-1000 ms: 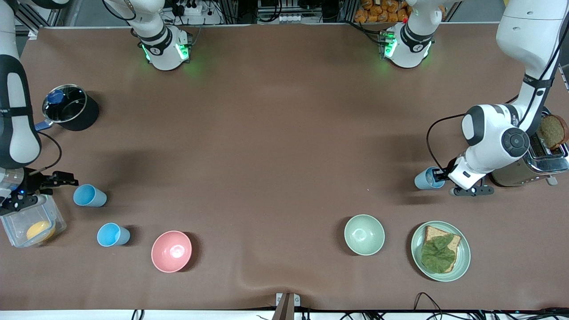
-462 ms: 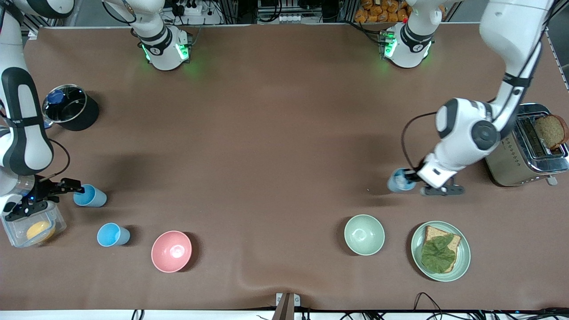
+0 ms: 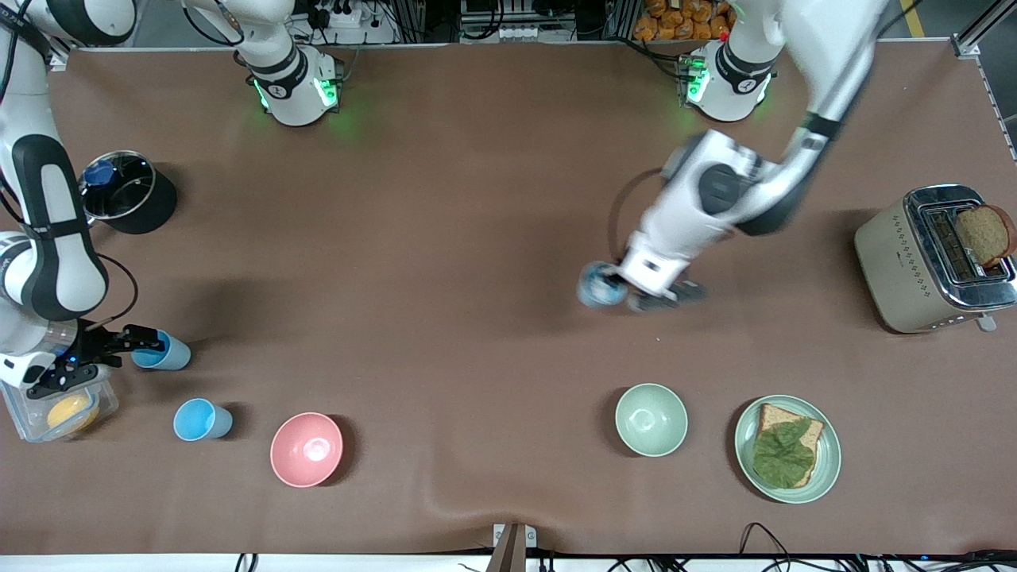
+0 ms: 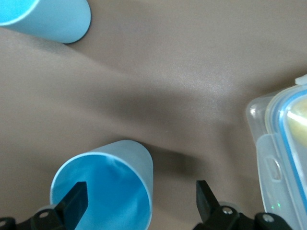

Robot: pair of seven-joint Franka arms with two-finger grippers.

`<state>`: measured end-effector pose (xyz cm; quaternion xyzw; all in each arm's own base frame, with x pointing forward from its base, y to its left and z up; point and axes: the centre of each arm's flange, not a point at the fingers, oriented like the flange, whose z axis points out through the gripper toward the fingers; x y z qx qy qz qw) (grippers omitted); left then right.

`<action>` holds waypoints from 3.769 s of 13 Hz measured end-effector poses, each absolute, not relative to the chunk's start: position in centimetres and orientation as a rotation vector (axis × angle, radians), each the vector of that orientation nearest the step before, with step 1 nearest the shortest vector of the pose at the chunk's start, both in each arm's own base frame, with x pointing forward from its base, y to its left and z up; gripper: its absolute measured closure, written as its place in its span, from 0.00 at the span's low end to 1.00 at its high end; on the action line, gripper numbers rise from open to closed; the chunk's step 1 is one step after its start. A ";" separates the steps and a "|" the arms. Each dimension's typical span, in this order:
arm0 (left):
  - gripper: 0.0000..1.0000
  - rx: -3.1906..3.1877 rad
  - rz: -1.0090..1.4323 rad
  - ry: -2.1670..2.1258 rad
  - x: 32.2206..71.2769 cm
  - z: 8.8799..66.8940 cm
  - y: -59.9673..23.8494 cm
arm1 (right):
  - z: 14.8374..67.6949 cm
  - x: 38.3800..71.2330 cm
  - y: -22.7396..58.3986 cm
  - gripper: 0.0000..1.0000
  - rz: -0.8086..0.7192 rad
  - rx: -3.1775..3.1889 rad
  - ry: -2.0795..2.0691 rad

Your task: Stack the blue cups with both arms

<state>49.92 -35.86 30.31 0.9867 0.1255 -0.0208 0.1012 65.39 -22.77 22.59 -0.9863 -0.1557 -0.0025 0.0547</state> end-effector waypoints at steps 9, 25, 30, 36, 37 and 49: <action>0.96 2.977 -0.087 0.506 38.7 22.9 -53.8 | 20.5 64.2 -22.3 0.97 0.010 -2.939 -0.388; 0.00 3.122 0.412 0.465 54.1 52.1 -34.0 | 38.1 63.1 8.6 0.97 0.455 -2.890 0.218; 0.00 3.129 0.195 0.353 59.1 59.8 -19.8 | 38.6 57.3 25.8 0.97 0.533 -2.946 0.482; 0.00 3.126 0.132 0.166 56.9 65.5 -11.2 | 34.7 47.8 37.8 0.97 0.443 -3.006 0.644; 0.00 3.135 0.122 0.136 56.6 65.9 -10.5 | 34.3 47.1 38.3 0.97 0.443 -3.009 0.650; 0.00 3.161 0.129 0.069 55.1 67.8 -8.1 | 28.8 43.3 41.8 0.89 0.328 -3.016 0.746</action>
